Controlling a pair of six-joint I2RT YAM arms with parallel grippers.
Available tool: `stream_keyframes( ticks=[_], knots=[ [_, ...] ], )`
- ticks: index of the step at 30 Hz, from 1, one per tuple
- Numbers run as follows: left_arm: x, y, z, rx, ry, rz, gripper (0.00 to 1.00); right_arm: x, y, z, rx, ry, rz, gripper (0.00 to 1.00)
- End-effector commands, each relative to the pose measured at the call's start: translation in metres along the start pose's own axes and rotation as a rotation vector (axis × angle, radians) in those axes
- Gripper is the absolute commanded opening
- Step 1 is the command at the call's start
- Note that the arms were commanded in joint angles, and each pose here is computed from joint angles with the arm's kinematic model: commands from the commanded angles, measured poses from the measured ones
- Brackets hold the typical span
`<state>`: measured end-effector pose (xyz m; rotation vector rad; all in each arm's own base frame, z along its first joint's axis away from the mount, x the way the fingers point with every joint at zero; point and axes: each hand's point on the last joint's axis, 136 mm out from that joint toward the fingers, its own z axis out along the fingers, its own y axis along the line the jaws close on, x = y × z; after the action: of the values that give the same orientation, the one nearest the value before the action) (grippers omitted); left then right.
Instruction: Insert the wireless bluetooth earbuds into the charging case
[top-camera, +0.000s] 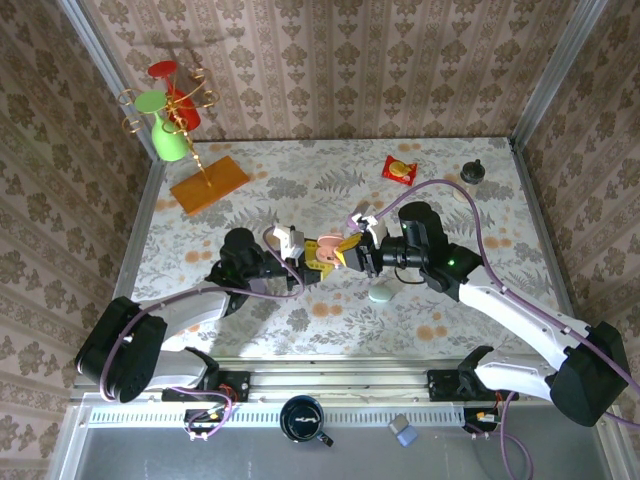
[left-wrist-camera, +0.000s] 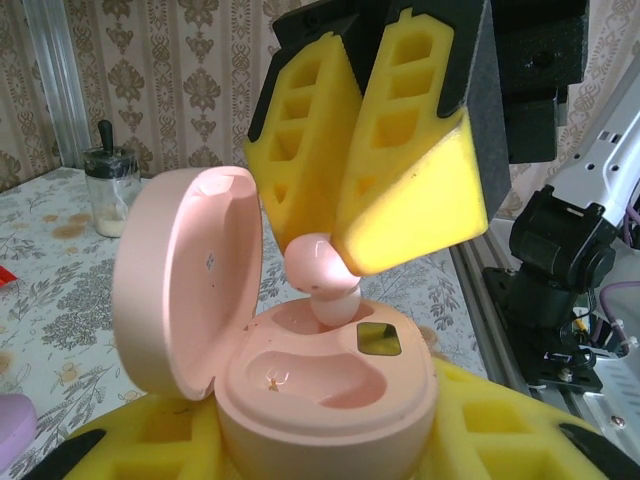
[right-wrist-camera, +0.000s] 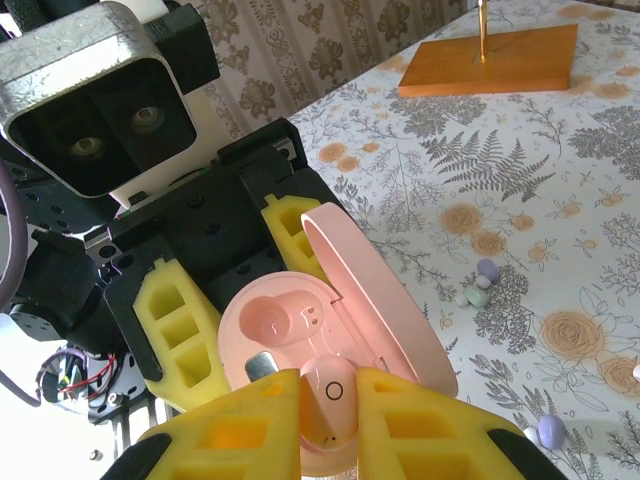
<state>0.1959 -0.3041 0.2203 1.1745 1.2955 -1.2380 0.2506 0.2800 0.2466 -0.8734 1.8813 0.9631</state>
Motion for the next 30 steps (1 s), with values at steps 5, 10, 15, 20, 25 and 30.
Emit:
stream_keyframes(
  ticks=[5, 10, 15, 20, 25, 30],
  knots=[
    [-0.015, -0.006, -0.002, 0.011, -0.051, 0.04, 0.24, -0.004, 0.003, 0.001, -0.008, 0.017, -0.022, 0.19],
    [-0.016, -0.004, -0.002, -0.002, -0.053, 0.041, 0.24, -0.002, 0.008, -0.001, -0.027, 0.036, -0.019, 0.25],
    [-0.017, -0.002, -0.002, -0.009, -0.053, 0.042, 0.24, -0.015, 0.008, -0.008, 0.002, -0.015, -0.019, 0.34],
    [-0.017, 0.0, -0.003, -0.019, -0.055, 0.048, 0.24, -0.027, 0.013, -0.018, 0.004, -0.072, -0.012, 0.47],
    [-0.018, 0.008, -0.011, -0.073, -0.069, 0.06, 0.24, -0.034, -0.018, -0.028, 0.147, -0.202, 0.049, 0.53],
    [-0.023, 0.022, -0.024, -0.171, -0.095, 0.068, 0.24, -0.02, -0.086, -0.03, 0.369, -0.227, 0.263, 0.53]
  ],
)
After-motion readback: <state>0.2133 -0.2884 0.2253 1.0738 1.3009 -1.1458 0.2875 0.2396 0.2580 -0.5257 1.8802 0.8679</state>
